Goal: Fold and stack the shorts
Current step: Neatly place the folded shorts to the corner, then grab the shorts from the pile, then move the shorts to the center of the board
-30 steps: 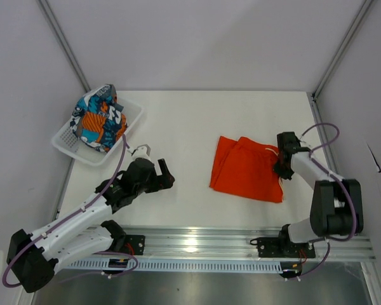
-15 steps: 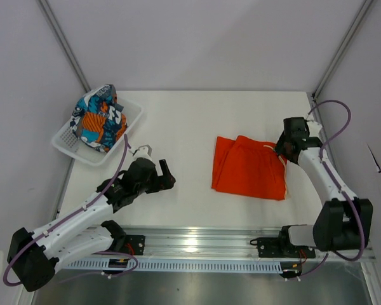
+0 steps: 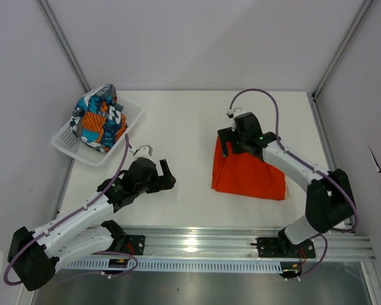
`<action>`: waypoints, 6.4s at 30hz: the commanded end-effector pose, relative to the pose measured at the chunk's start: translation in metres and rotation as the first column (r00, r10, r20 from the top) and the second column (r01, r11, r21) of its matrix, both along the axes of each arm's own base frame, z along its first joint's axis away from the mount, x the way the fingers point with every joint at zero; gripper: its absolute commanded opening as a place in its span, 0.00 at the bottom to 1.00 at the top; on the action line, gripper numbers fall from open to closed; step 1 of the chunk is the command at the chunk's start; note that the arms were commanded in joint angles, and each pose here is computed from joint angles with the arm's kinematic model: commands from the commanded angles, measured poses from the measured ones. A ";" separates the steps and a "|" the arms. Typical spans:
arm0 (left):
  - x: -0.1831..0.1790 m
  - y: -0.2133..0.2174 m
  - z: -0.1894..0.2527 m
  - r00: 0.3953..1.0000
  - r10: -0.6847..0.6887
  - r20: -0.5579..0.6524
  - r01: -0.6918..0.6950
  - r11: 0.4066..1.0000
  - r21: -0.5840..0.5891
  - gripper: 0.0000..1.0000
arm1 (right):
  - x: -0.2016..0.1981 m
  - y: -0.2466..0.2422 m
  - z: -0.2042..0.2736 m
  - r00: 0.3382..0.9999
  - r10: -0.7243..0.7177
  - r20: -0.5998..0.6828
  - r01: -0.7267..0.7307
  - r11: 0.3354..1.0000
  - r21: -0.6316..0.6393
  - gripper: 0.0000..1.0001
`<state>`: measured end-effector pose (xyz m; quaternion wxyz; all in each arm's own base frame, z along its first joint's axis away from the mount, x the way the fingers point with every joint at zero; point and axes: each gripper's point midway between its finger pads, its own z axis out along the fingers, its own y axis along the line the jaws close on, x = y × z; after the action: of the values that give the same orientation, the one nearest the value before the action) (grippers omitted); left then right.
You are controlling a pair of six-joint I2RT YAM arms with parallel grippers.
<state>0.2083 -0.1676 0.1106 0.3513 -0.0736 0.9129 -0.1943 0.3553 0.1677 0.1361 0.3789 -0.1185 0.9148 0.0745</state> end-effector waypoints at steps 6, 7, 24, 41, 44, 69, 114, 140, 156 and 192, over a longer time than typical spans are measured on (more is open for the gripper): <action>0.006 0.000 0.016 0.999 -0.007 0.043 0.007 1.000 -0.005 0.99 | 0.060 0.071 0.000 0.961 0.275 0.036 -0.266 0.949 -0.172 1.00; 0.006 0.001 0.015 0.999 -0.005 0.042 0.005 1.000 -0.001 0.99 | 0.065 0.078 -0.009 0.954 0.299 0.010 -0.292 0.937 -0.189 1.00; 0.008 -0.003 0.015 0.999 -0.012 0.041 0.012 1.000 -0.004 0.99 | 0.020 0.039 -0.092 0.914 0.243 -0.324 -0.365 0.840 -0.400 0.96; 0.007 -0.005 0.018 0.999 -0.024 0.047 0.025 0.999 -0.020 0.99 | -0.080 -0.051 -0.097 0.914 0.002 -0.406 -0.223 0.839 -0.497 0.95; 0.006 -0.003 0.022 0.998 -0.024 0.050 0.024 1.000 -0.009 0.99 | -0.084 -0.070 -0.096 0.901 -0.053 -0.431 -0.201 0.829 -0.522 0.95; 0.120 0.197 0.175 0.779 0.607 0.156 -0.605 0.794 -0.070 0.99 | -0.009 0.020 0.020 0.953 -0.206 0.221 0.176 0.973 0.149 0.99; 0.095 0.081 0.470 0.544 0.316 0.778 0.040 0.916 -0.400 0.00 | -0.035 0.015 0.017 0.870 -0.268 0.414 0.144 0.941 0.306 0.99; 0.048 -0.061 0.325 0.816 0.082 0.573 0.270 0.822 -0.502 0.00 | -0.036 0.011 0.019 0.855 -0.279 0.437 0.143 0.937 0.319 1.00; 0.006 -0.124 0.384 0.814 0.075 0.576 0.284 0.814 -0.507 0.00 | -0.043 -0.011 0.035 0.809 -0.370 0.458 0.175 0.894 0.413 0.99; 0.199 -0.011 0.151 0.963 0.260 -0.068 -0.267 0.902 -0.338 0.93 | -0.035 -0.003 0.023 0.863 -0.316 0.395 0.132 0.894 0.428 0.99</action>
<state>0.4273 -0.1811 0.2948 0.4249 -0.2670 0.8090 -0.3061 0.3131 0.1513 0.1356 0.5885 0.0670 0.7921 0.1475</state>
